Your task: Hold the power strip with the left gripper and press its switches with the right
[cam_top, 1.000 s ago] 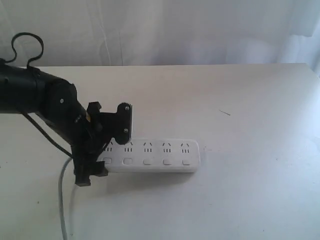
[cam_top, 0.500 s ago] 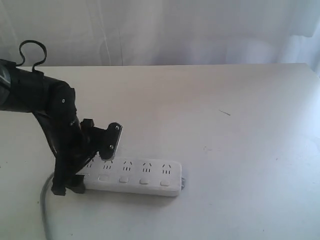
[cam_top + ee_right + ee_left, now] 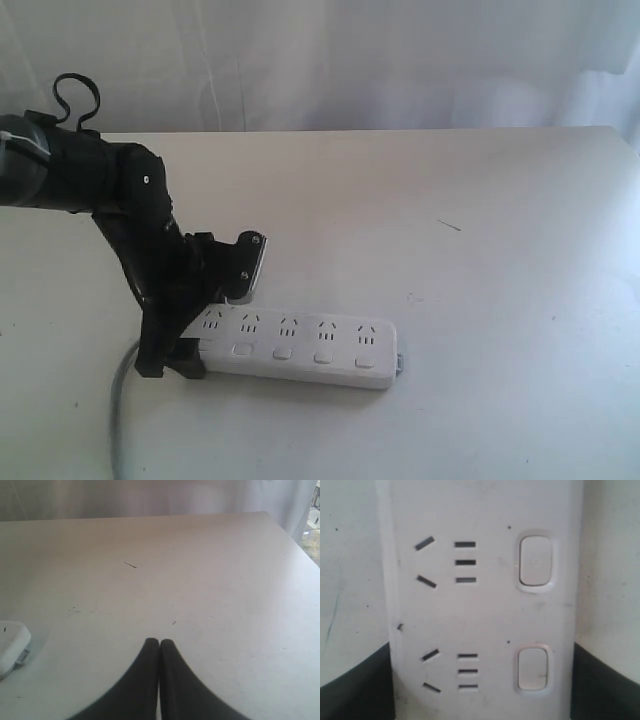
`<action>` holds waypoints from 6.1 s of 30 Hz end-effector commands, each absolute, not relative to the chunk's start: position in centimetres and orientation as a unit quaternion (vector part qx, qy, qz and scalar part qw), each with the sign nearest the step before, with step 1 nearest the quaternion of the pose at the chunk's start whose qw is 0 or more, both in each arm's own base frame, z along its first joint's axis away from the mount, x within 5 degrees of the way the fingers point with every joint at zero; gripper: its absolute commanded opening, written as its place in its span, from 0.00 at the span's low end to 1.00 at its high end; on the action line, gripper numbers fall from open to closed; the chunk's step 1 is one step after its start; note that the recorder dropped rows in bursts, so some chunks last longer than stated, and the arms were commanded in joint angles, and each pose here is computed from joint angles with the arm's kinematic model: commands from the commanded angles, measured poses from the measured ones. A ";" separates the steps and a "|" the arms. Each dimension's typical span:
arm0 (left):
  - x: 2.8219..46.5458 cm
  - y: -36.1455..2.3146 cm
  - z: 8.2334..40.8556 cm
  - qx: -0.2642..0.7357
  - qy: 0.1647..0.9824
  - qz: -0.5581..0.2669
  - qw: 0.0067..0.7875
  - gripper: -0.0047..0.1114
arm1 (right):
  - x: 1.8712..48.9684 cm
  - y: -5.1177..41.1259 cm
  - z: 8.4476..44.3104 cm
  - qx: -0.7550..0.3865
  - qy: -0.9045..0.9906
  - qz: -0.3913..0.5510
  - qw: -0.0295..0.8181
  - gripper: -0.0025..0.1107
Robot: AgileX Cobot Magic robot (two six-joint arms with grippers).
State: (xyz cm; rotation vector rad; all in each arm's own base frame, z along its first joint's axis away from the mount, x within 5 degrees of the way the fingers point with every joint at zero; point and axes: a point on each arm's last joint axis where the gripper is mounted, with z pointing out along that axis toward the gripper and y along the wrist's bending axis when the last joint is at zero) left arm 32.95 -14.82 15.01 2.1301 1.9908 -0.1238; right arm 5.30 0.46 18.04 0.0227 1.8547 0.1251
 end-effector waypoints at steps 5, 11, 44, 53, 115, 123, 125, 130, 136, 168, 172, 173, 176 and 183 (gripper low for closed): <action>32.7 -15.1 13.3 0.715 0.689 -0.061 0.102 0.04 | 5.3 0.4 18.1 0.010 0.795 0.052 0.605 0.02; 33.9 -15.2 13.5 0.666 0.729 -0.031 0.151 0.04 | 5.3 0.4 18.1 0.010 0.795 0.052 0.605 0.02; 32.8 -15.0 13.4 0.681 0.722 -0.063 0.103 0.04 | 5.5 0.2 19.0 -0.033 0.763 0.002 0.646 0.02; 32.8 -15.0 13.3 0.682 0.722 -0.062 0.102 0.04 | 4.8 0.3 24.4 -0.005 0.536 0.042 0.843 0.02; 32.2 -15.0 13.3 0.696 0.709 -0.082 0.075 0.04 | 19.3 18.5 29.0 -0.434 0.718 0.228 0.494 0.02; 32.1 -15.0 13.3 0.696 0.709 -0.083 0.074 0.04 | 21.5 19.1 27.1 -0.421 0.746 0.179 0.483 0.02; 32.1 -15.0 13.3 0.696 0.709 -0.084 0.072 0.04 | 21.8 19.3 26.7 -0.423 0.750 0.178 0.476 0.02; 31.7 -14.9 13.3 0.702 0.703 -0.095 0.057 0.04 | 22.3 19.7 25.6 -0.426 0.759 0.177 0.460 0.02; 31.4 -14.8 13.3 0.704 0.701 -0.107 0.039 0.04 | 21.9 20.0 25.5 -0.434 0.755 0.199 0.449 0.02; 31.4 -14.8 13.3 0.703 0.702 -0.105 0.041 0.04 | 21.4 22.1 21.0 -0.482 0.759 0.282 0.334 0.02; 31.4 -14.8 13.3 0.703 0.702 -0.105 0.041 0.04 | 21.6 22.3 20.1 -0.474 0.769 0.285 0.321 0.02; 31.4 -14.8 13.3 0.703 0.702 -0.106 0.040 0.04 | 21.8 22.4 20.0 -0.460 0.776 0.290 0.320 0.02; 31.4 -14.8 13.3 0.702 0.703 -0.107 0.039 0.04 | 22.1 22.6 19.5 -0.438 0.786 0.298 0.319 0.02; 31.4 -14.8 13.3 0.702 0.703 -0.107 0.039 0.04 | 22.9 22.9 16.8 -0.425 0.806 0.285 0.298 0.02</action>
